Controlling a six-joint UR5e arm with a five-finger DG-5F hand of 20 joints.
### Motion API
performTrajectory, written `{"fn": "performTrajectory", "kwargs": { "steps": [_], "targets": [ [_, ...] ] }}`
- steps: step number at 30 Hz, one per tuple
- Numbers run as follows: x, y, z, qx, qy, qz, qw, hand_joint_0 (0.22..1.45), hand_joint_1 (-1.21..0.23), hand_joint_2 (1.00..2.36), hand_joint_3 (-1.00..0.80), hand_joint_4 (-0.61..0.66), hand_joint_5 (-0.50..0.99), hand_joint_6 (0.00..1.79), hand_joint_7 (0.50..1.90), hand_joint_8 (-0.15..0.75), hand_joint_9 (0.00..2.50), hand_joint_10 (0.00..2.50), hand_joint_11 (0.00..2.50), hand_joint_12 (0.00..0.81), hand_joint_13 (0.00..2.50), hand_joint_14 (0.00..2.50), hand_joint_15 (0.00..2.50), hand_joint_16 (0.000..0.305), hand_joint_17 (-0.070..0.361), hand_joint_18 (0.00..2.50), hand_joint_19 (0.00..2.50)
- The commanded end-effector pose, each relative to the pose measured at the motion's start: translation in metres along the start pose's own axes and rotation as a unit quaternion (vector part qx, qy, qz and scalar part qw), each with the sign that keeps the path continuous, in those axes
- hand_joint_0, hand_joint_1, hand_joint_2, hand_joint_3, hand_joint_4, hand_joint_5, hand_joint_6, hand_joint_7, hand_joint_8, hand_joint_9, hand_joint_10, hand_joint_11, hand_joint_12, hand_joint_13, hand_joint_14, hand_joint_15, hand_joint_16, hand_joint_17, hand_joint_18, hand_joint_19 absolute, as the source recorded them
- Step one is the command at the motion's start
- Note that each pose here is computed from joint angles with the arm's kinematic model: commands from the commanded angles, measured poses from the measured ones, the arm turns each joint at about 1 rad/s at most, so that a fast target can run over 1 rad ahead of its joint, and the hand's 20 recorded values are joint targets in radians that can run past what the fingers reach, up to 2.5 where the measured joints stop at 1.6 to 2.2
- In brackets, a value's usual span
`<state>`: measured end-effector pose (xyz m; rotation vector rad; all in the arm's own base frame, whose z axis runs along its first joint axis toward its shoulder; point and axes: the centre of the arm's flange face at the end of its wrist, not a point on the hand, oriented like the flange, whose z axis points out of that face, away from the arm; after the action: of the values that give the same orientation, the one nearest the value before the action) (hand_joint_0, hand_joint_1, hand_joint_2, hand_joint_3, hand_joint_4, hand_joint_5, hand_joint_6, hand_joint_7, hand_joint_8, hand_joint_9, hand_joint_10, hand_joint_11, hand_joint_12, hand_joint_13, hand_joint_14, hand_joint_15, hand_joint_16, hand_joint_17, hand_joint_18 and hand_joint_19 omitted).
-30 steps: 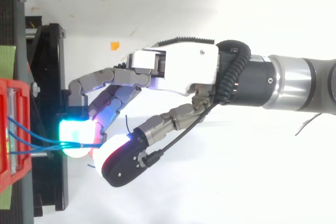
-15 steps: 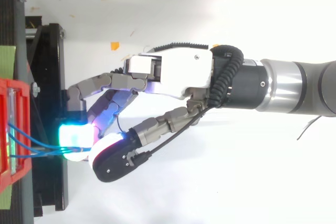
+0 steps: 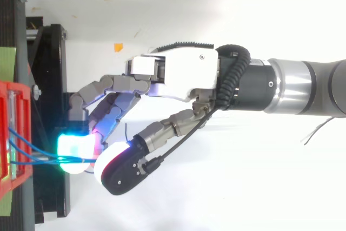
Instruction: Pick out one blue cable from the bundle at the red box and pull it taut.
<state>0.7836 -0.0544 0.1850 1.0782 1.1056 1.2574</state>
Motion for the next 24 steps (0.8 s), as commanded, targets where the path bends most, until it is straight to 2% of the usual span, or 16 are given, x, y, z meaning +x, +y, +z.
{"fn": "performTrajectory", "kwargs": {
  "steps": [1,3,4,6,18,24],
  "targets": [
    [0.0002,0.0016,0.0009,-0.002,0.004,0.009,1.0,0.57,-0.67,1.0,-0.49,0.04,-0.14,0.73,0.85,0.255,0.97,0.02,0.72,0.306,0.86,0.02,0.5,0.043,0.097,0.58,0.55],
    [0.0006,0.002,0.002,-0.002,0.006,0.02,0.9998,0.57,-0.69,1.0,-0.48,0.04,-0.14,0.75,0.82,0.254,0.98,0.03,0.72,0.305,0.86,0.02,0.51,0.043,0.096,0.58,0.55],
    [0.0006,0.0027,0.0025,-0.003,0.006,0.021,0.9998,0.58,-0.71,1.0,-0.45,0.04,-0.15,0.8,0.75,0.255,0.97,0.03,0.74,0.302,0.87,0.02,0.51,0.042,0.096,0.59,0.55],
    [0.001,0.0051,0.0036,-0.005,0.007,0.025,0.9997,0.6,-0.72,1.01,-0.42,0.03,-0.15,0.81,0.74,0.255,0.97,0.03,0.74,0.304,0.87,0.02,0.51,0.042,0.096,0.59,0.55],
    [0.0018,0.0048,0.0041,-0.006,0.011,0.025,0.9996,0.63,-0.76,1.02,-0.22,-0.03,-0.17,0.93,0.58,0.254,0.96,0.03,0.81,0.312,0.89,0.02,0.54,0.043,0.097,0.64,0.57],
    [0.0003,0.0046,0.0038,-0.005,0.014,0.027,0.9995,0.6,-0.74,1.0,-0.44,0.03,-0.15,0.93,0.62,0.273,1.06,0.03,0.83,0.317,0.93,0.02,0.54,0.044,0.099,0.67,0.58]
  ]
}}
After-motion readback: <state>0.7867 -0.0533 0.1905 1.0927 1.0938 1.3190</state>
